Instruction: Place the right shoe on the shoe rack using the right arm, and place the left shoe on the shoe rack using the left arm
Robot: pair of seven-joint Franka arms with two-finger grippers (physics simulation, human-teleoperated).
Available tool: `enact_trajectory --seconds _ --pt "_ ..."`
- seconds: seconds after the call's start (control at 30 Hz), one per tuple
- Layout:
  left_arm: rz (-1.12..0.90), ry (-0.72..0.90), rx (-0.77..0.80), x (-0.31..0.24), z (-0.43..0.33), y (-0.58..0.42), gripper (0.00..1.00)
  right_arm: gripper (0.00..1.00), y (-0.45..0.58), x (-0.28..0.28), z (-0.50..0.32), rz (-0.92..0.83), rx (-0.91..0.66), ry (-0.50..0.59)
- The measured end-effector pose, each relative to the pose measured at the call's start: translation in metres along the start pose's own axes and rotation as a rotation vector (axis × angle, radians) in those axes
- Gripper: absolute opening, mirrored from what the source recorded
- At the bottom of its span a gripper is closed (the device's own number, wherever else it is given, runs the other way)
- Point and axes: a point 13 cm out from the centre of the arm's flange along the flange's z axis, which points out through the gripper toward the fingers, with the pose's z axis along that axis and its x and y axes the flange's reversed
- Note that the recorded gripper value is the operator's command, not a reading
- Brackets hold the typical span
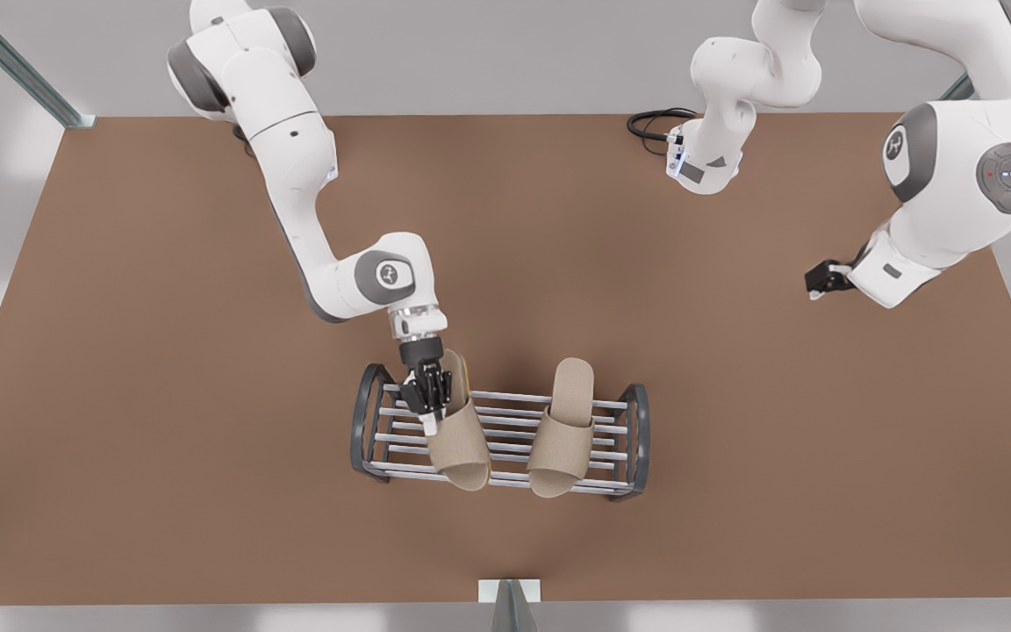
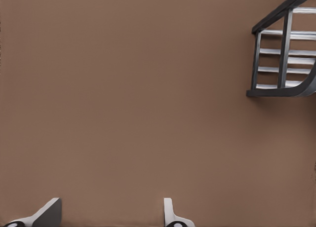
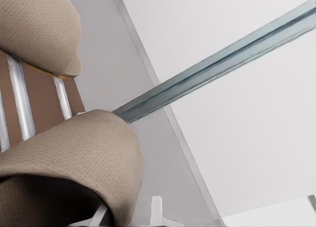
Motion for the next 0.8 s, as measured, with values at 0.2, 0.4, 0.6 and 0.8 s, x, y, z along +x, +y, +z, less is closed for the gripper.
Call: enact_trajectory --seconds 0.2,0.4,0.6,0.8 --pt "-0.125 -0.002 -0.001 0.000 -0.001 -0.008 1.00 1.00 -0.009 0.008 0.000 0.000 0.042 0.017" --pt "-0.220 -0.006 0.000 0.000 -0.002 -0.011 1.00 1.00 0.009 -0.004 -0.011 -0.014 0.020 0.003" --pt "-0.295 -0.010 0.002 0.001 -0.005 -0.010 1.00 1.00 0.021 -0.012 -0.030 -0.029 -0.002 -0.008" --pt "-0.352 -0.009 0.005 0.003 -0.005 -0.008 1.00 1.00 0.016 -0.036 -0.068 -0.024 -0.015 -0.048"
